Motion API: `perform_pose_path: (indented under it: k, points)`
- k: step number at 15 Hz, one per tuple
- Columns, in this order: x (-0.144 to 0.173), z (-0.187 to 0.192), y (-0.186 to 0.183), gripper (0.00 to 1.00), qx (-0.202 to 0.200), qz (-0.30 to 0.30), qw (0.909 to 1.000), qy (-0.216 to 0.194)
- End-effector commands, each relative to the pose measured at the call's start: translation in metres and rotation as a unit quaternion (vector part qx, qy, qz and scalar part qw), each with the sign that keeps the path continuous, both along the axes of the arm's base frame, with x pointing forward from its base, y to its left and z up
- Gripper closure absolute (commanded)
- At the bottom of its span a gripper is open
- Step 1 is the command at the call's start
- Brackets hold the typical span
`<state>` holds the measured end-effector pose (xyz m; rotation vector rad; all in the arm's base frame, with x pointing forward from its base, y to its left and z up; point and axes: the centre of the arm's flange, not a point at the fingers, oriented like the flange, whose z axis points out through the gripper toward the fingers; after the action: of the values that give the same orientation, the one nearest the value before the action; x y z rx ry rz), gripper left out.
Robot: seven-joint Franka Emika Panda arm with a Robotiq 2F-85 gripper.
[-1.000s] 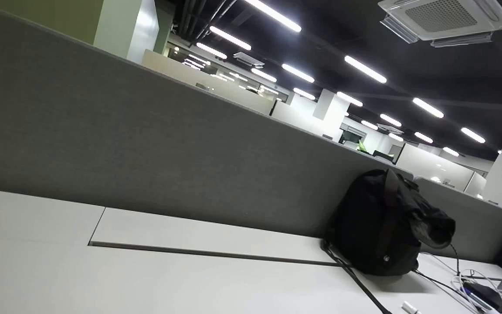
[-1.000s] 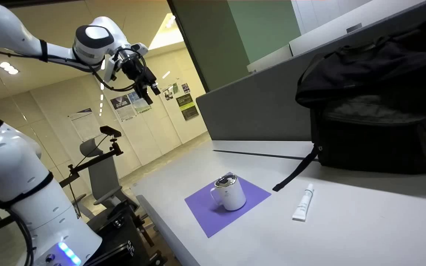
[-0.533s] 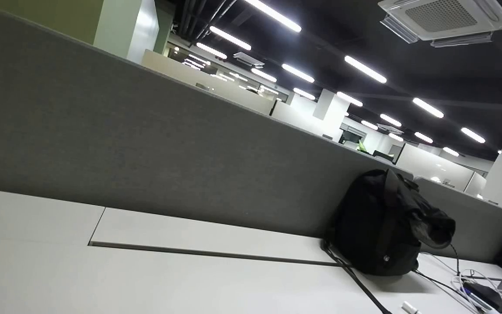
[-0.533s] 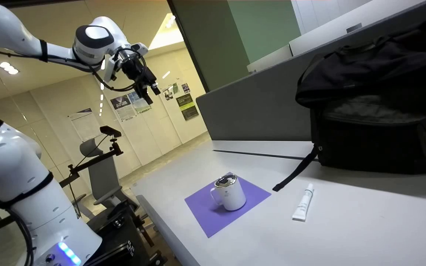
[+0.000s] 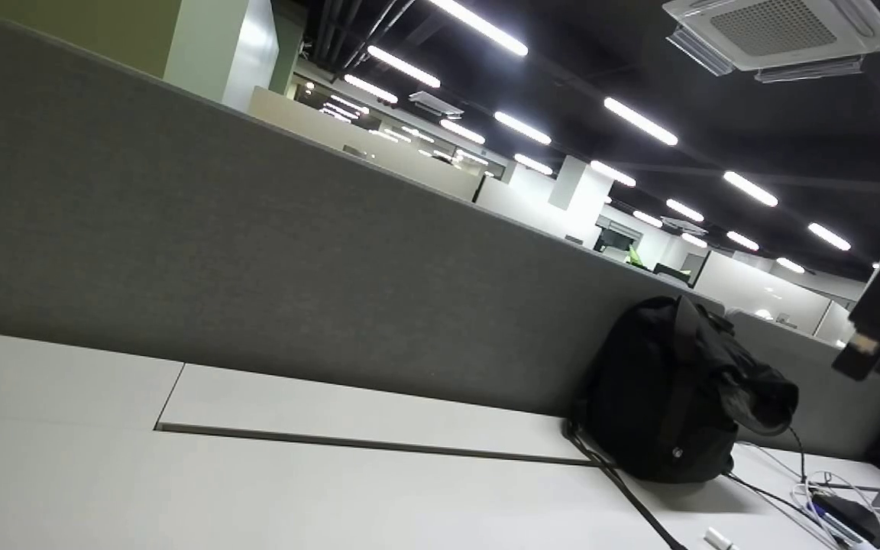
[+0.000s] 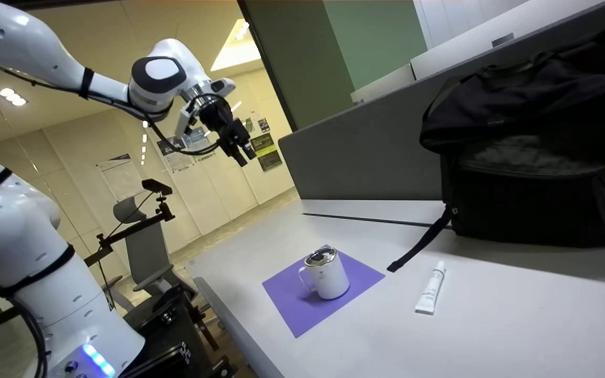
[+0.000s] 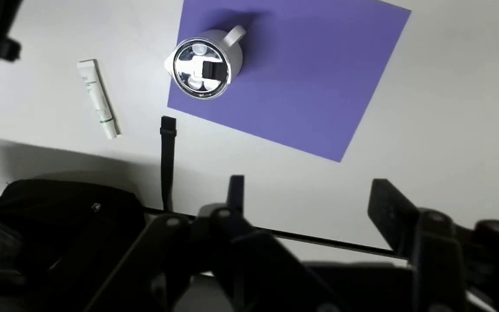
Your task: Open the sliding lid on the travel mug
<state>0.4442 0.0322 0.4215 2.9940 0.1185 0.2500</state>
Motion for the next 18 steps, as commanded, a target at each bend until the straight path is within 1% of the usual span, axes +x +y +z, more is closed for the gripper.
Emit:
perform_pose_path:
  k: [1,3,5,6,8,9,10,11,12,13,18]
  points:
    - [0.016,-0.064,-0.045,0.55,0.006,-0.060,0.9980,-0.016]
    - [0.022,-0.093,-0.066,0.69,0.005,-0.074,0.9970,-0.021]
    - [0.028,-0.116,-0.081,0.81,-0.003,-0.086,0.9962,-0.016]
    - [0.031,-0.125,-0.088,0.90,-0.005,-0.092,0.9957,-0.005]
    - [0.032,-0.144,-0.099,0.99,-0.019,-0.102,0.9944,0.019]
    - [0.033,-0.152,-0.104,1.00,-0.025,-0.106,0.9936,0.032]
    - [0.034,-0.158,-0.106,1.00,-0.036,-0.109,0.9910,0.070]
    - [0.019,-0.151,-0.105,0.98,-0.019,-0.089,0.9951,0.039]
    - [0.019,-0.157,-0.108,0.99,-0.024,-0.094,0.9937,0.057]
    - [0.021,-0.161,-0.110,0.99,-0.027,-0.095,0.9930,0.065]
    - [0.025,-0.161,-0.109,0.99,-0.031,-0.096,0.9925,0.069]
